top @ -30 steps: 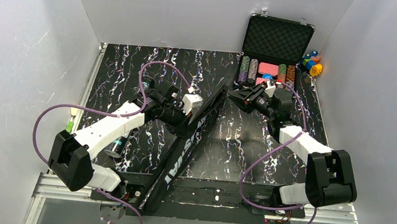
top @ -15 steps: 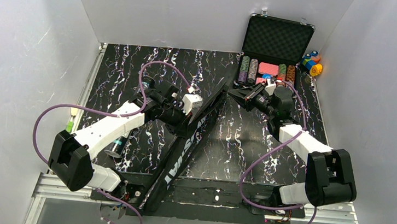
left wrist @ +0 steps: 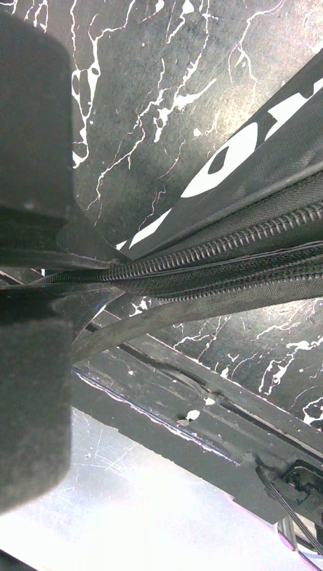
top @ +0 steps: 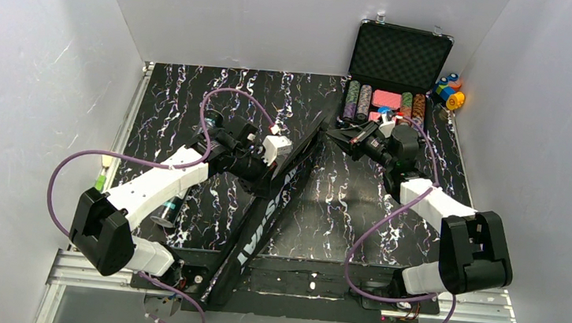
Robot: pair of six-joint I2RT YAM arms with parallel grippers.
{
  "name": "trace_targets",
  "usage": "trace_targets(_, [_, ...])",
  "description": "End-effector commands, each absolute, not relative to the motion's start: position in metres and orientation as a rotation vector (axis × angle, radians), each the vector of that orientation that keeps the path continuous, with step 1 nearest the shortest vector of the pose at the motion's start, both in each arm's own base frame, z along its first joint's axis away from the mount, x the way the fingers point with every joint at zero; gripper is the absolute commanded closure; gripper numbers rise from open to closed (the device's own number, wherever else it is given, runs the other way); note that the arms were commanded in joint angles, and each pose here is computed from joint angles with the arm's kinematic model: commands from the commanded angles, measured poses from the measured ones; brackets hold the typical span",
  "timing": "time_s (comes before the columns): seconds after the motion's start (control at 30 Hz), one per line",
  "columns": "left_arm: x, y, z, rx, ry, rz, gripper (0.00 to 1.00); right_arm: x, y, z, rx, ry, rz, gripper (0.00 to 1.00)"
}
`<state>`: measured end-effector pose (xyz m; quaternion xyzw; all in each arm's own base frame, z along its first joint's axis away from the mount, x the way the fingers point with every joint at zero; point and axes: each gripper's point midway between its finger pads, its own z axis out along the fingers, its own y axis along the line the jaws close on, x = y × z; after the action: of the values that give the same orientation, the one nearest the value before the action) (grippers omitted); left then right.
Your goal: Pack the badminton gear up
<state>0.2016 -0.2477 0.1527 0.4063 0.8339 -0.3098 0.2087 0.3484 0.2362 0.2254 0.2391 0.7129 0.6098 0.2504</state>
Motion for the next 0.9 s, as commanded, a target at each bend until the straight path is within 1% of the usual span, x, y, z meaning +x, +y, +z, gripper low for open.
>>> trace_targets(0.0, [0.214,-0.262,0.191,1.128,2.156,-0.906,1.00,0.347,0.244,0.247,0.578,1.881,1.709,0.99])
trace_targets(0.23, [0.215,-0.262,0.192,1.128,2.154,-0.905,1.00,0.322,0.266,0.239,0.543,1.934,1.751,0.99])
trace_targets(0.53, [0.214,-0.261,0.191,1.125,2.154,-0.897,1.00,0.266,0.295,0.213,0.480,2.056,1.795,0.99])
trace_targets(0.7, [0.216,-0.261,0.192,1.121,2.150,-0.895,1.00,0.239,0.300,0.211,0.434,2.094,1.804,0.99])
trace_targets(0.83, [0.216,-0.262,0.192,1.118,2.152,-0.897,1.00,0.237,0.292,0.218,0.430,2.088,1.752,0.99])
trace_targets(0.87, [0.216,-0.262,0.193,1.118,2.151,-0.897,1.00,0.240,0.287,0.221,0.434,2.085,1.718,0.91])
